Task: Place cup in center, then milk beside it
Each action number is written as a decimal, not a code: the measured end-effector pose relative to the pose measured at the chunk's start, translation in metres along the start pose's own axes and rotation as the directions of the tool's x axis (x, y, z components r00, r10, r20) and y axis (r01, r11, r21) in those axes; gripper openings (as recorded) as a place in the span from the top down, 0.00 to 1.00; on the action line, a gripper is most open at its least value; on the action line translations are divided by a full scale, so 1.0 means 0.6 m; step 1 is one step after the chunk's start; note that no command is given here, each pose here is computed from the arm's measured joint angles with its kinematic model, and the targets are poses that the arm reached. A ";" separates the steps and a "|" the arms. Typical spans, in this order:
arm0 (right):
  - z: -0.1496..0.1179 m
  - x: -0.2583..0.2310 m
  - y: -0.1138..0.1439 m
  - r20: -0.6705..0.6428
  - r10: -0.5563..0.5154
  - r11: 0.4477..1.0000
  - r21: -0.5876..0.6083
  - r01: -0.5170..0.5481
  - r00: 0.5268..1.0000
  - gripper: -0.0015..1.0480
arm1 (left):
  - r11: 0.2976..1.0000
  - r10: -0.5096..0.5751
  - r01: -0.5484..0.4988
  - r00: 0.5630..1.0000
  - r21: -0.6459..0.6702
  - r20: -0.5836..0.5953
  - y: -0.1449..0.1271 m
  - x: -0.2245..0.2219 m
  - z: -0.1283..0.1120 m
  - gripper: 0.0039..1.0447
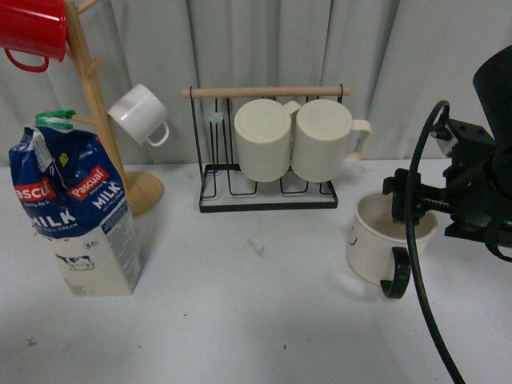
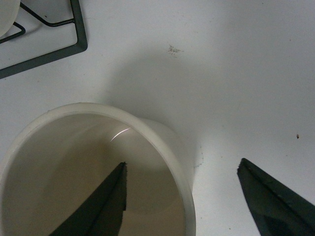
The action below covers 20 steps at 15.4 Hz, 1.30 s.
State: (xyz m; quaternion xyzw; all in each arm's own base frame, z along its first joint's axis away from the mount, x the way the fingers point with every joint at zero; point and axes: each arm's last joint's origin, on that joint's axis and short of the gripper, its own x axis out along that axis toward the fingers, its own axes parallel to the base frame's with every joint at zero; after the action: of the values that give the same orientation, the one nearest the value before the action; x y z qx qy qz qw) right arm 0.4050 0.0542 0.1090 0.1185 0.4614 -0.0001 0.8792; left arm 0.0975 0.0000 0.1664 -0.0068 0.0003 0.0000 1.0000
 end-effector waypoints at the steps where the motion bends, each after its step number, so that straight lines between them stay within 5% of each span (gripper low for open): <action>1: 0.000 0.000 -0.001 0.002 -0.002 1.000 0.000 0.002 1.000 0.37 | 1.000 0.000 0.000 1.000 0.000 0.000 0.000 0.000 0.000 0.06; 6: -0.001 -0.007 0.000 0.006 -0.001 1.000 0.002 0.001 1.000 0.95 | 1.000 0.000 0.000 1.000 0.000 0.000 0.000 0.000 0.000 0.06; 11: 0.000 -0.080 0.079 0.071 0.106 0.991 -0.085 -0.100 0.992 0.97 | 1.000 0.000 0.000 1.000 0.000 0.000 0.000 0.000 0.000 0.06; 17: -0.055 -0.031 0.151 -0.035 0.055 0.988 -0.143 -0.059 0.998 0.97 | 1.000 0.000 0.000 1.000 0.000 0.000 0.000 0.000 0.000 0.06; 20: -0.045 -0.024 0.177 -0.031 0.050 0.989 -0.138 -0.054 0.998 0.97 | 1.000 0.000 0.000 1.000 0.000 0.000 0.000 0.000 0.000 0.06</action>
State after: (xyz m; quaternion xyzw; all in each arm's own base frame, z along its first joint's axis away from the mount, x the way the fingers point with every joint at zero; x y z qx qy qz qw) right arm 0.3867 0.1614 0.1279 0.0691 0.4691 0.0563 0.8786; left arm 0.0975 0.0000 0.1664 -0.0070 0.0003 -0.0002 1.0000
